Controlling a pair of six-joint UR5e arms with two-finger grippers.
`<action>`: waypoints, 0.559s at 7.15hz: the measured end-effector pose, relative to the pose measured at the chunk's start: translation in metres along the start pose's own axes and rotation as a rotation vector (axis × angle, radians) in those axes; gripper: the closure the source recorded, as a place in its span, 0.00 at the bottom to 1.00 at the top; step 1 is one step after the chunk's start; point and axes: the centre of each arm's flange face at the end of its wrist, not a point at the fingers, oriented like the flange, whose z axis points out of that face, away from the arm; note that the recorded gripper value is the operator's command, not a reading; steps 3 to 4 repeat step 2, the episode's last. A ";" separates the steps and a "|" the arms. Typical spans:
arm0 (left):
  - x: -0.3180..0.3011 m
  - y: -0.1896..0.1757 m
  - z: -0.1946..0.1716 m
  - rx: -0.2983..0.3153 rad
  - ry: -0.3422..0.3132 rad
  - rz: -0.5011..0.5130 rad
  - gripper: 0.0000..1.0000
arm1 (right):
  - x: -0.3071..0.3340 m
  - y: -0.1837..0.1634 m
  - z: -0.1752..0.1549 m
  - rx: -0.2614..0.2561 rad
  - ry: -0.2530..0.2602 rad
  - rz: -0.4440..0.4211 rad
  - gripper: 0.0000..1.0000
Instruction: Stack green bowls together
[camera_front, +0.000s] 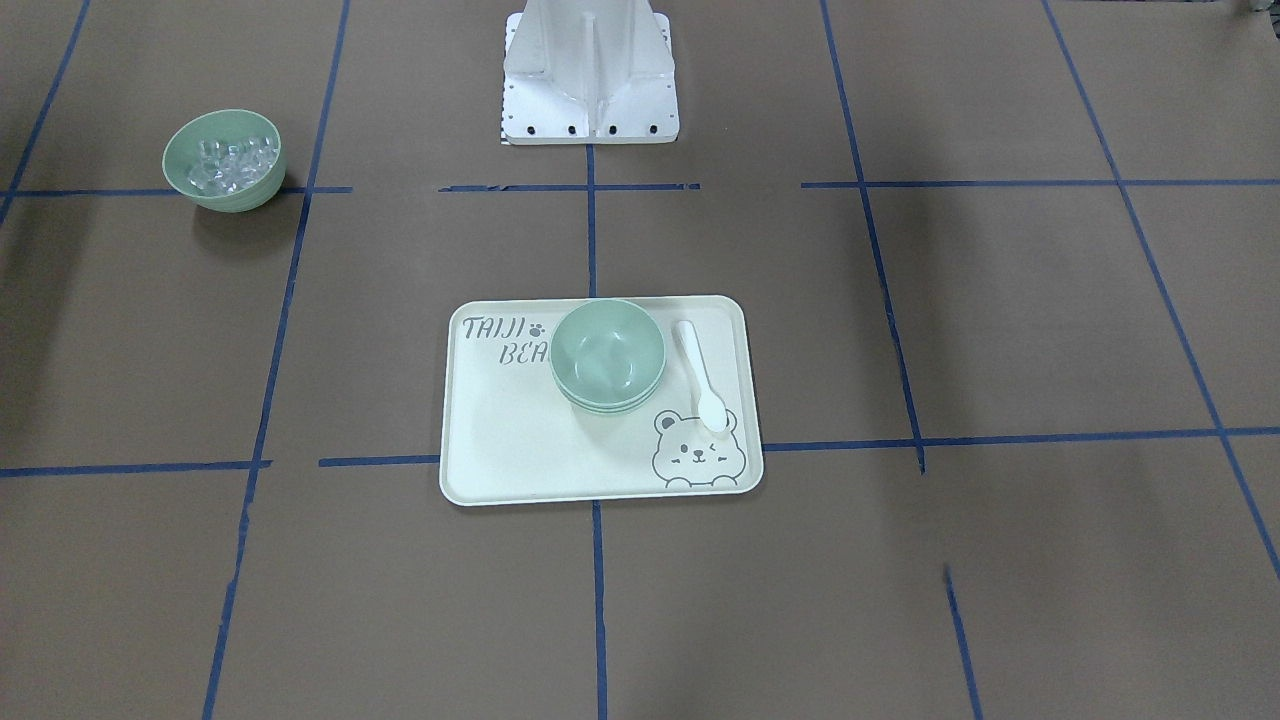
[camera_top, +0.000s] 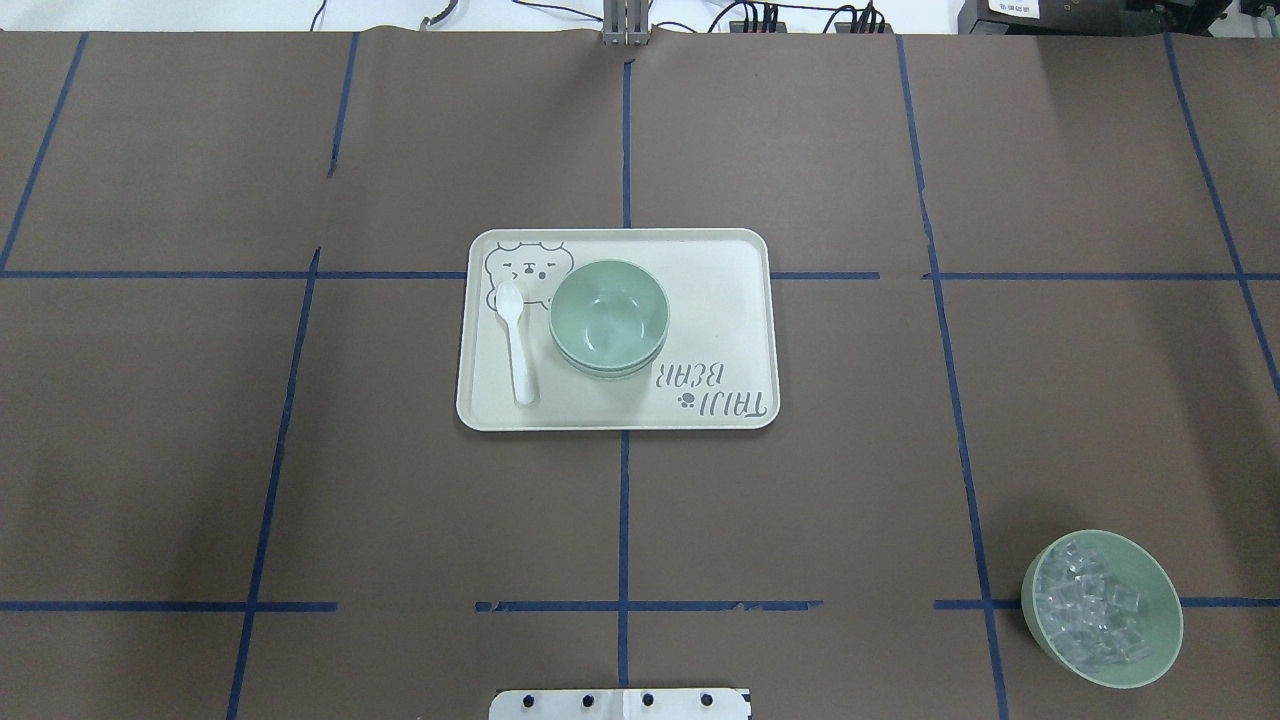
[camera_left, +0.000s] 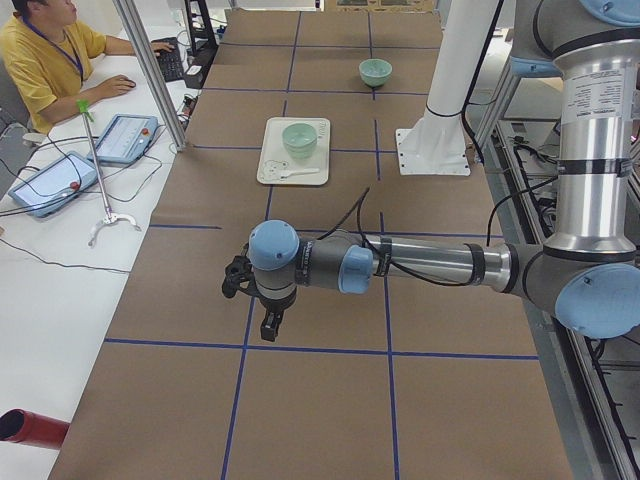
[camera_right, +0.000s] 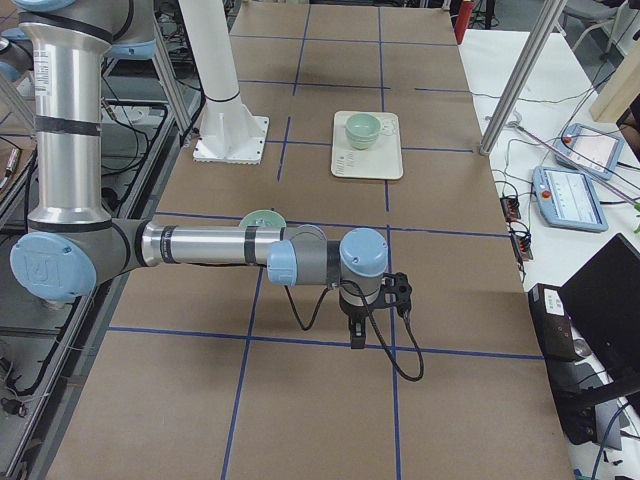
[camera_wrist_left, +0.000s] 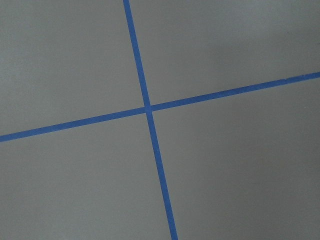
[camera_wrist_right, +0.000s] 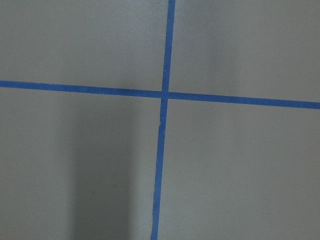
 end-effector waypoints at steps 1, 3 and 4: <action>0.000 0.000 0.000 -0.001 0.000 -0.001 0.00 | 0.001 0.002 0.000 0.014 0.001 -0.013 0.00; 0.000 0.001 0.000 -0.001 0.000 -0.001 0.00 | 0.003 0.006 0.002 0.017 0.000 -0.014 0.00; 0.000 0.001 0.000 -0.001 0.000 -0.001 0.00 | 0.003 0.006 0.002 0.017 0.000 -0.014 0.00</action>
